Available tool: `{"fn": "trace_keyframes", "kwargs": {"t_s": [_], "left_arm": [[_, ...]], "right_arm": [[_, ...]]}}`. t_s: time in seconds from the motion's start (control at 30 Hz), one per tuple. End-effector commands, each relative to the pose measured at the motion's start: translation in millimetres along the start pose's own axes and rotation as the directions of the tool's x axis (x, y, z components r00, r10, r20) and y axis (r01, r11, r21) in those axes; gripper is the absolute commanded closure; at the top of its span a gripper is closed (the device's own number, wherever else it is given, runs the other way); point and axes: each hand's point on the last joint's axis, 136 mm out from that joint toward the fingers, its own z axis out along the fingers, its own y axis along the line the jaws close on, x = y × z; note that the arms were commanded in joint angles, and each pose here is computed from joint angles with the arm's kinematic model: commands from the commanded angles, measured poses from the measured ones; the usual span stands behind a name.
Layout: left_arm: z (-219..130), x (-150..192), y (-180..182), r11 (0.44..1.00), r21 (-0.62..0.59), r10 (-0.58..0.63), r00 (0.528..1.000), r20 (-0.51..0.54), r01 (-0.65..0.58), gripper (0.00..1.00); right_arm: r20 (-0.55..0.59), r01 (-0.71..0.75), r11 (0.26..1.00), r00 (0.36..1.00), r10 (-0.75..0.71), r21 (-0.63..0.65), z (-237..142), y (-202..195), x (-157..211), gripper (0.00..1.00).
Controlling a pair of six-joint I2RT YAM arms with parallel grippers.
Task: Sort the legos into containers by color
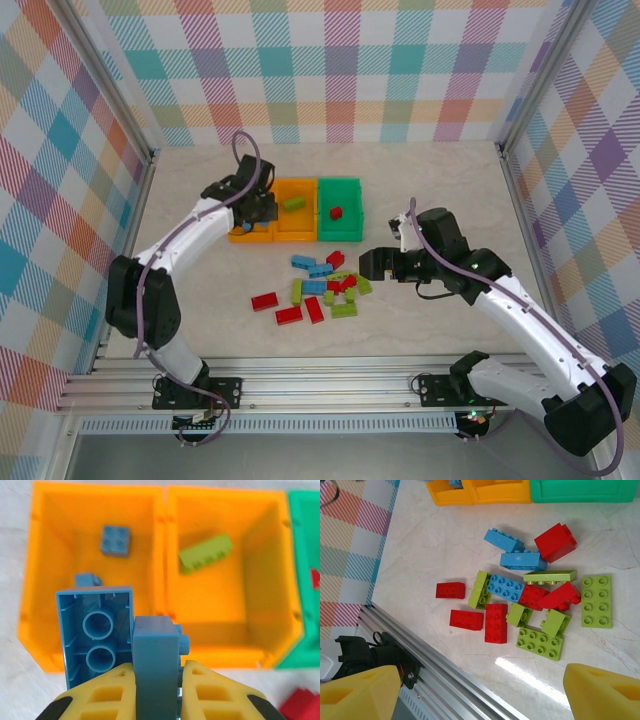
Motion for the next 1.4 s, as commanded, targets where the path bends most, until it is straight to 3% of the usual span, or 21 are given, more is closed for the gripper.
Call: {"fn": "trace_keyframes", "kwargs": {"t_s": [0.0,0.17,0.2,0.37,0.47,0.57,0.7,0.8,0.9,0.97,1.03,1.2,1.27,1.37], "left_arm": [[22,-29,16,0.999,-0.012,-0.029,0.999,0.021,0.03,0.8],[48,-43,17,0.999,0.006,-0.045,0.999,-0.016,0.046,0.67],[49,-44,19,0.999,0.001,-0.047,0.999,-0.017,0.048,0.6],[30,-51,16,0.998,0.029,-0.048,0.999,0.018,0.048,0.49],[6,-50,15,0.997,0.063,-0.051,0.998,0.037,0.049,0.48],[-34,-43,-2,0.985,0.17,-0.032,0.997,0.07,0.02,0.47],[-99,-17,-40,0.933,0.322,0.114,0.98,0.163,-0.162,0.43],[-142,12,-53,0.875,0.348,0.264,0.935,0.239,-0.336,0.39],[-179,46,-64,0.761,0.389,0.407,0.849,0.337,-0.519,0.35],[-199,72,-73,0.643,0.423,0.488,0.767,0.417,-0.638,0.3],[-208,98,-79,0.52,0.436,0.55,0.679,0.487,-0.734,0.24],[-200,177,-90,0.133,0.39,0.659,0.376,0.651,-0.911,0.11],[-191,193,-93,0.06,0.384,0.653,0.327,0.682,-0.921,0.07],[-170,205,-89,0.035,0.381,0.694,0.297,0.656,-0.924,0.0]], "right_arm": [[0.028,-0.007,1.0,1.0,0.007,-0.007,-10,5,-5,0.14],[0.028,-0.014,1.0,1.0,0.013,0.004,-13,4,-3,0.14],[0.029,-0.012,1.0,1.0,0.012,0.006,-14,4,-3,0.14],[0.033,-0.022,1.0,0.999,0.022,0.019,-12,0,-1,0.14],[0.027,-0.031,0.999,0.999,0.031,0.019,-6,-3,-1,0.14],[0.015,-0.054,0.997,0.998,0.053,0.049,3,-12,-1,0.14],[-0.007,-0.07,0.993,0.997,0.071,0.096,19,-25,-2,0.13],[-0.026,-0.078,0.99,0.996,0.081,0.117,34,-34,-3,0.13],[-0.048,-0.131,0.974,0.989,0.142,0.183,51,-52,-1,0.15],[-0.022,-0.225,0.925,0.97,0.243,0.305,58,-77,2,0.21],[-0.032,-0.28,0.894,0.95,0.311,0.349,68,-87,8,0.23],[-0.115,-0.287,0.876,0.928,0.355,0.389,101,-84,32,0.26],[-0.139,-0.277,0.867,0.922,0.361,0.413,113,-84,44,0.27],[-0.147,-0.281,0.839,0.91,0.387,0.465,125,-90,57,0.31]]}}
